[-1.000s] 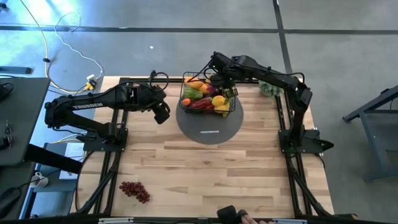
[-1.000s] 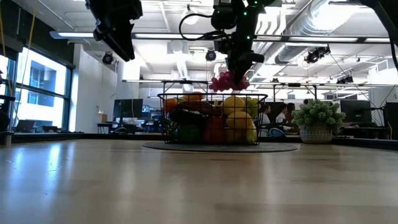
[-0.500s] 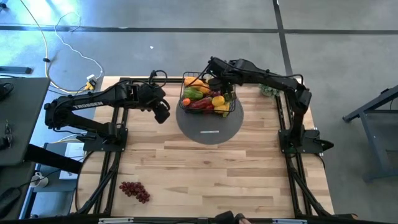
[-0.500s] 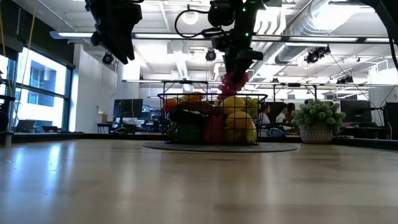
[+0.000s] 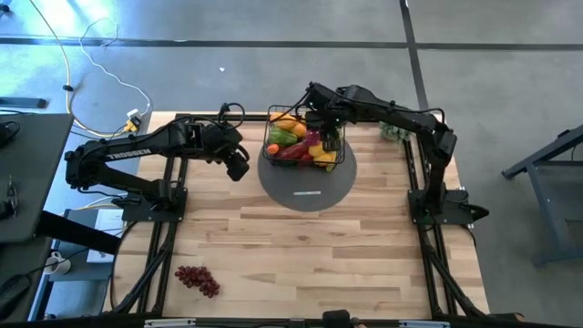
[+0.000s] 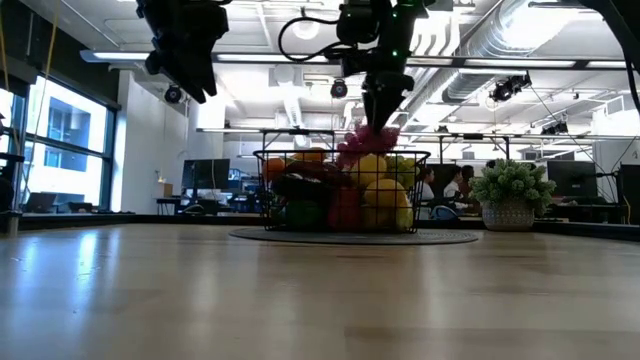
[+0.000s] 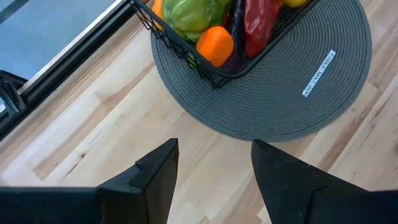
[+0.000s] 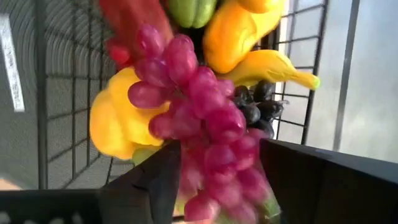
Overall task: Build produce basket
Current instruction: Put the pink grapes into the wire basket, then put the red grapes into the wire basket
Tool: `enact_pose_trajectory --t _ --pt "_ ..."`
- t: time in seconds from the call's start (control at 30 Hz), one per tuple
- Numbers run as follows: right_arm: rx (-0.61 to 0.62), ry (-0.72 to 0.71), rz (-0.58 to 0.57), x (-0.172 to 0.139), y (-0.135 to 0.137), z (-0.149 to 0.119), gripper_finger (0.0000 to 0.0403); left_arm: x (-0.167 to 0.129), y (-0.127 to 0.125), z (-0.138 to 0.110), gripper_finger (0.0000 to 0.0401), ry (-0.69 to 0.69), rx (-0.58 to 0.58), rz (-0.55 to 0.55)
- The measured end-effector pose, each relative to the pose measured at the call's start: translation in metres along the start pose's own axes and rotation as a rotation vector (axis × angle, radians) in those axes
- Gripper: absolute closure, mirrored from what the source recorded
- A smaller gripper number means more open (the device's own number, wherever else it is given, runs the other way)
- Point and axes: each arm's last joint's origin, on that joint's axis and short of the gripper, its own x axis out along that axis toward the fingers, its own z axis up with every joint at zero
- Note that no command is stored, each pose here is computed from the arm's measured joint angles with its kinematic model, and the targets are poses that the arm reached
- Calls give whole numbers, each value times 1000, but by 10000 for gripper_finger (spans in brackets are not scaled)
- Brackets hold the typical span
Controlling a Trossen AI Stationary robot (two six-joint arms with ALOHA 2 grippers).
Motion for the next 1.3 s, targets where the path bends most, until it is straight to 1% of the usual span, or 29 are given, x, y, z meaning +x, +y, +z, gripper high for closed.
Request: enact_pose_trajectory --t 0.13,0.27,0.33,0.4,0.6,0.8,1.07,1.2,1.3 --pt "87 6 -16 3 -3 0 181 0 0 0 211 1 37 -3" --pt "79 64 -128 2 -4 0 164 0 -1 0 211 11 79 -32" --pt "74 91 -181 0 -2 1 163 0 -1 0 211 16 88 -46" --pt "95 102 -210 -1 1 2 163 0 -2 -1 211 27 89 -74" --pt "229 83 -206 -4 16 10 162 -1 -5 -7 211 106 140 -159" --pt "345 54 -200 -8 32 18 162 -5 -11 -21 211 210 190 -168" --pt "502 62 -167 -14 61 25 162 -12 -26 -35 211 264 323 -201" --pt "542 82 -154 -19 78 27 162 -17 -33 -45 211 311 389 -208" --pt "567 71 -147 -22 89 31 162 -21 -42 -52 211 317 430 -227"
